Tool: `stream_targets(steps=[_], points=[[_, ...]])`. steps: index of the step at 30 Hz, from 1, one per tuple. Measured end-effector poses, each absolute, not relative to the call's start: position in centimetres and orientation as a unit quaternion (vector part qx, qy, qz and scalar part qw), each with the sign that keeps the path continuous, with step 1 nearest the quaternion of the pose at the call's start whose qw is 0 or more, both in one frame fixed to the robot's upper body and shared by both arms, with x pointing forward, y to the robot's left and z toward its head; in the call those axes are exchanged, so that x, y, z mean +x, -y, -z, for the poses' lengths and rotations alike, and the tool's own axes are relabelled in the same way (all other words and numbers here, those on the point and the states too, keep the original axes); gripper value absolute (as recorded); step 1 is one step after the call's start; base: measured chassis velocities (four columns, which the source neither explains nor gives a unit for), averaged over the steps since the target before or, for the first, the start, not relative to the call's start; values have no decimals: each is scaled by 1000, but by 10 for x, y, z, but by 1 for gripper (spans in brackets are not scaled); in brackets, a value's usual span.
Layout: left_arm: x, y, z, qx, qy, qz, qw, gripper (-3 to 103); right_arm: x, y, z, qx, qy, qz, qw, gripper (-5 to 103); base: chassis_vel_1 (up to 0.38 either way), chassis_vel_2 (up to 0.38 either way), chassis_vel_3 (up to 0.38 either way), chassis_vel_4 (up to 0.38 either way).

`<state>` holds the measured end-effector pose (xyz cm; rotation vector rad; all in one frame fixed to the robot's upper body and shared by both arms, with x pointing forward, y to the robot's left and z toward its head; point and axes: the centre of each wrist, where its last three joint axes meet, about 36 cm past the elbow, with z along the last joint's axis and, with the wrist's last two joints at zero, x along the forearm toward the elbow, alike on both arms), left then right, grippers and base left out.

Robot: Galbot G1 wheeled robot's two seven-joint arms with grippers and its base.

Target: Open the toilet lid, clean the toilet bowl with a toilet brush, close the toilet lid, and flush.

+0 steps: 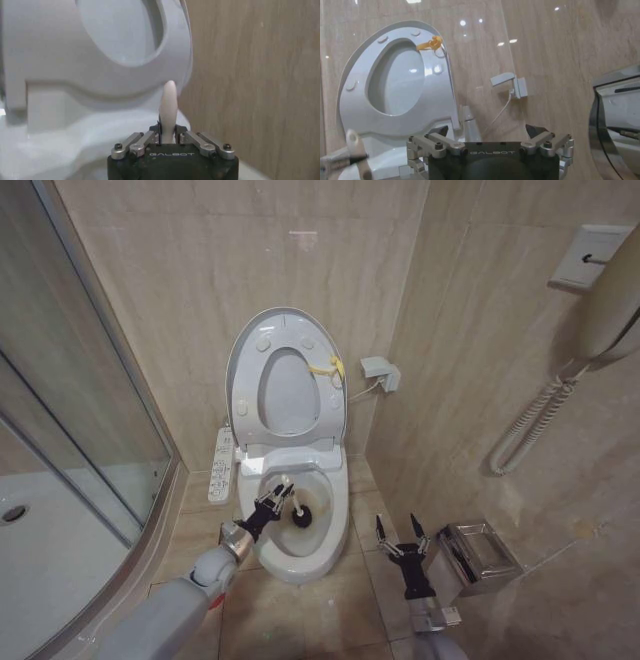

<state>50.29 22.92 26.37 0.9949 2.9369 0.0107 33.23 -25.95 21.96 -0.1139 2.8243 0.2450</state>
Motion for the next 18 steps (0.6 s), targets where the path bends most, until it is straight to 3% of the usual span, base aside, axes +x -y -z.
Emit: stream_targets(steps=[7, 13, 18], points=[[501, -215, -243, 347, -938, -22, 3, 18, 333, 268, -220, -35, -984, -83, 153, 100, 0, 0, 0, 0], [519, -189, -266, 346, -938, 6, 36, 19, 335, 267, -221, -35, -984, -84, 156, 100, 0, 0, 0, 0], [518, -200, -250, 332, -943, 0, 17, 19, 333, 266, -221, -34, -984, -85, 154, 100, 0, 0, 0, 0]])
